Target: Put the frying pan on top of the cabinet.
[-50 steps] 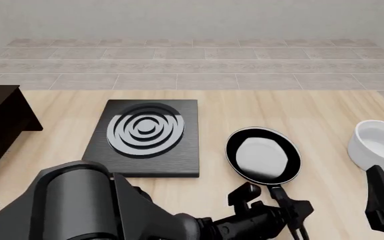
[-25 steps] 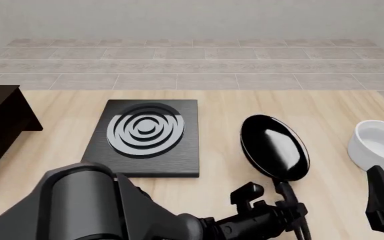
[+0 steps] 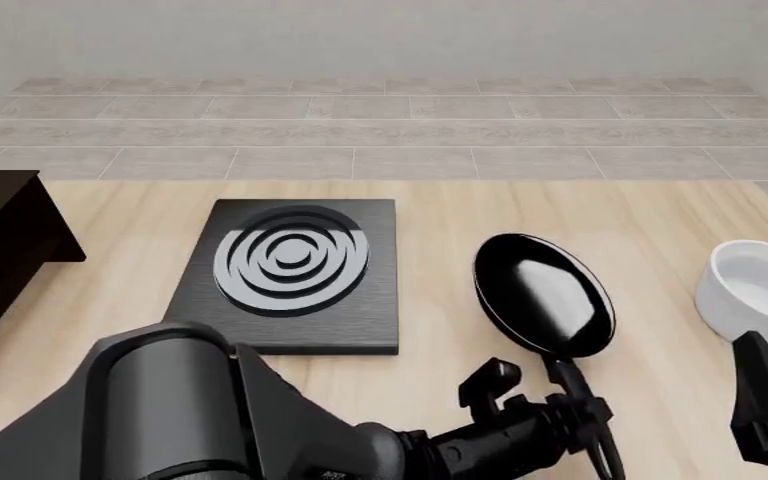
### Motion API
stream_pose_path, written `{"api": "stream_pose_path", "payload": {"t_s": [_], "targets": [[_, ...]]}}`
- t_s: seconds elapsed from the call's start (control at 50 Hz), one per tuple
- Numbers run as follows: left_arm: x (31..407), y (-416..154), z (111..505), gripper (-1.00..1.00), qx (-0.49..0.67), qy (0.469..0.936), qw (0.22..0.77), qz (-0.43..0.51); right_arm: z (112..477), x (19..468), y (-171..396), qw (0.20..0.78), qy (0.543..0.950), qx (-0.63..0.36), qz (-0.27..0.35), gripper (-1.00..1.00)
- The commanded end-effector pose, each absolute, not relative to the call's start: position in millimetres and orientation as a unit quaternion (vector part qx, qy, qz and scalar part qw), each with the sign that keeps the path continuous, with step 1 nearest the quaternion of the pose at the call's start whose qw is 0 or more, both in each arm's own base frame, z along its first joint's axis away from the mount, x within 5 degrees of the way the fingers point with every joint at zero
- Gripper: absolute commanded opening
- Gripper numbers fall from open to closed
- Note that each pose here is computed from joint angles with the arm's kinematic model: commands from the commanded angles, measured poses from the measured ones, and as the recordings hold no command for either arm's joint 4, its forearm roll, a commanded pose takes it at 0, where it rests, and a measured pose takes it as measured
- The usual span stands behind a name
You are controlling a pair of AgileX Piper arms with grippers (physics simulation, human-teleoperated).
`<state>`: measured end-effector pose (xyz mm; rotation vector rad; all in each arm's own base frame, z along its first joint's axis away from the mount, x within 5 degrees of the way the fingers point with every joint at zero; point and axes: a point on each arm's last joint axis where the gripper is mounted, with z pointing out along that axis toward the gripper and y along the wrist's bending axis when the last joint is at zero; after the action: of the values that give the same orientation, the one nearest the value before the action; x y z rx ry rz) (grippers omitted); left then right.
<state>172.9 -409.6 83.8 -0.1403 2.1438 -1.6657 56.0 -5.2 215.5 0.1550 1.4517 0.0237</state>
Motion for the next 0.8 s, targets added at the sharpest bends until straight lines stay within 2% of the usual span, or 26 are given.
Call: {"api": "stream_pose_path", "payload": {"t_s": [0.02, 0.12, 0.58, 0.8], "targets": [[177.9, -376.5, 46.6, -1.00, -0.073, 0.828, 0.192, -0.521, 215.5, 56.1, -4.9, 0.745, 0.663, 0.067, 0.011, 1.00], [179.2, -371.2, 60.7, -1.00, -0.072, 0.822, 0.200, -0.528, 215.6, 56.1, -4.8, 0.745, 0.663, 0.066, 0.010, 1.00], [185.1, -324.0, 176.4, -1.00, -0.045, 0.770, 0.283, -0.570, 215.7, 56.6, -4.5, 0.745, 0.665, 0.061, 0.010, 1.00], [188.2, -282.8, 239.6, -1.00, -0.024, 0.737, 0.356, -0.574, 215.5, 56.8, -4.3, 0.744, 0.666, 0.058, 0.007, 1.00]]}}
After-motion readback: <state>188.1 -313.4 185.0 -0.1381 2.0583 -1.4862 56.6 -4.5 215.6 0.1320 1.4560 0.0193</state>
